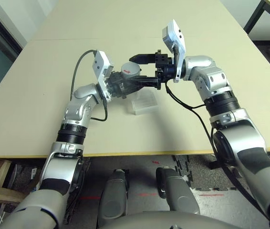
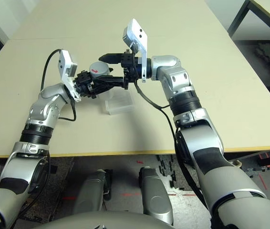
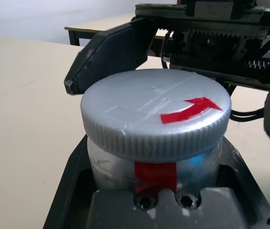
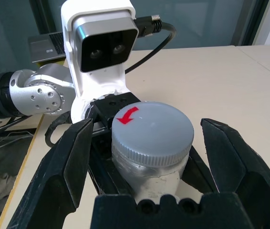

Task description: Pour the medicine from the bottle into the box.

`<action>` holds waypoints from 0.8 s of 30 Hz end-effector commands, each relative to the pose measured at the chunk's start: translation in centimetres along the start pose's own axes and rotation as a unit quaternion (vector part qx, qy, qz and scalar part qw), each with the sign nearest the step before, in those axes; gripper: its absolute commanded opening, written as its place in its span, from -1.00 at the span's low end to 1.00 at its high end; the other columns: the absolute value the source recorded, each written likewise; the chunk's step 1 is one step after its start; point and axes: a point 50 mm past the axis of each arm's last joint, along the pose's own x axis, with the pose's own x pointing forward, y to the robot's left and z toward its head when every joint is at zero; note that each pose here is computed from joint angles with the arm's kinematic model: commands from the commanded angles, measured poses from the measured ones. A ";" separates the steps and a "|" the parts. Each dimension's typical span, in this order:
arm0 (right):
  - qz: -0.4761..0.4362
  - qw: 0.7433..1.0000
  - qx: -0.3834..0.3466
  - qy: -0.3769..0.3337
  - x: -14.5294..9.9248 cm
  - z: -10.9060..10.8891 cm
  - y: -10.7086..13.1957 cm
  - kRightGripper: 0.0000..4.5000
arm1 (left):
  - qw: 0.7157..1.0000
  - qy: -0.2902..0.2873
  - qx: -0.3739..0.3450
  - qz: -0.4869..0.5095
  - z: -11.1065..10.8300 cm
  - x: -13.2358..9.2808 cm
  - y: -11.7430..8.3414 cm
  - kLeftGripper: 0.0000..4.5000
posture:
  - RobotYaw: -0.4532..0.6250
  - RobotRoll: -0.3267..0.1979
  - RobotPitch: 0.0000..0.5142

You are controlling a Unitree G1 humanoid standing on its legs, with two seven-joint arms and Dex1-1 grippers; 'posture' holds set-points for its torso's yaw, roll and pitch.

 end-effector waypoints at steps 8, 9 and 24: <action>0.009 1.000 -0.007 0.005 0.3 0.3 -0.1 0.14 | 1.000 0.011 0.002 -0.012 -0.3 -0.1 -0.4 0.19 | -0.29 0.25 -0.40; 0.010 1.000 -0.007 0.005 0.3 0.3 -0.1 0.14 | 1.000 0.012 0.001 -0.013 -0.3 -0.1 -0.4 0.19 | -0.29 0.25 -0.40; 0.159 0.986 -0.041 -0.038 0.3 2.8 0.0 0.14 | 0.999 0.023 -0.011 -0.030 -0.5 -0.5 -0.7 0.19 | -0.29 0.25 -0.38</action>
